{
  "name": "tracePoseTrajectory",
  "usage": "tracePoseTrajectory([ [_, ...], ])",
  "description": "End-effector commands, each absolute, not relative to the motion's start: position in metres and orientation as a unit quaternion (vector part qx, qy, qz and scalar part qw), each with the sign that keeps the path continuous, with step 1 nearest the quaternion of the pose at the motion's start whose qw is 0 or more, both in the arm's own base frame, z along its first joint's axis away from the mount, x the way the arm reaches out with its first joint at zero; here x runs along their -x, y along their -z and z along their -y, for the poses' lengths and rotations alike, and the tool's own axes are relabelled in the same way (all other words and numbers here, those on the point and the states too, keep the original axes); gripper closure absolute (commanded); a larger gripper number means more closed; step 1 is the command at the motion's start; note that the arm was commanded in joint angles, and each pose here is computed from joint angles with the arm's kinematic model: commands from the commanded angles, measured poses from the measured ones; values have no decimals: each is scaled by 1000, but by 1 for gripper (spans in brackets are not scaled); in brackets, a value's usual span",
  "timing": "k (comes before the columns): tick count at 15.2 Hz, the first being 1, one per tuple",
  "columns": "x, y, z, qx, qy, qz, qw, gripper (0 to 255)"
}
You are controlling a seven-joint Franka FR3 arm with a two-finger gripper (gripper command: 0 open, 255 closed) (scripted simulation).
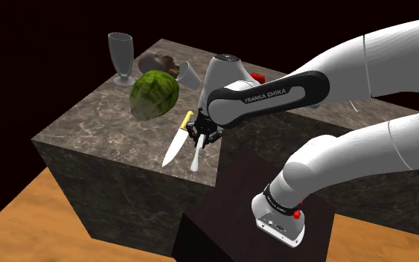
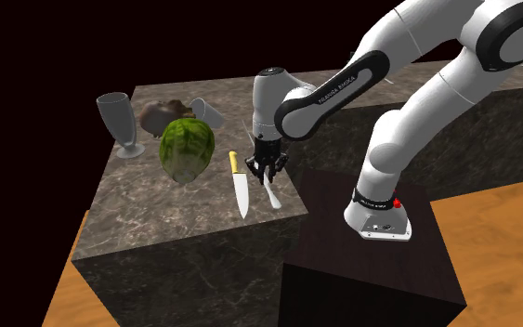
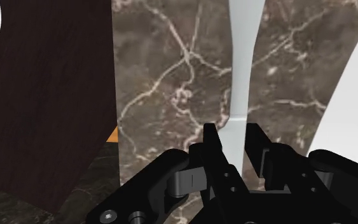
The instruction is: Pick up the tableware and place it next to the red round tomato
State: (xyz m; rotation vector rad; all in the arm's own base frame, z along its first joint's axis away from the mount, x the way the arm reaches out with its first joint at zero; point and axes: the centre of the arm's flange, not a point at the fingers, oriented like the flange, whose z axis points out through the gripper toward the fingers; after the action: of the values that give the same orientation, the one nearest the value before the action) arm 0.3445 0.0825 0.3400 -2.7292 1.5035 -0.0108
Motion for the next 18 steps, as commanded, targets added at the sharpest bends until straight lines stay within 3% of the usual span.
tracePoseTrajectory([
  [1, -345, -340, -83, 876, 3, -482, 13, 255],
  [18, -345, -424, -83, 876, 3, -482, 13, 255],
])
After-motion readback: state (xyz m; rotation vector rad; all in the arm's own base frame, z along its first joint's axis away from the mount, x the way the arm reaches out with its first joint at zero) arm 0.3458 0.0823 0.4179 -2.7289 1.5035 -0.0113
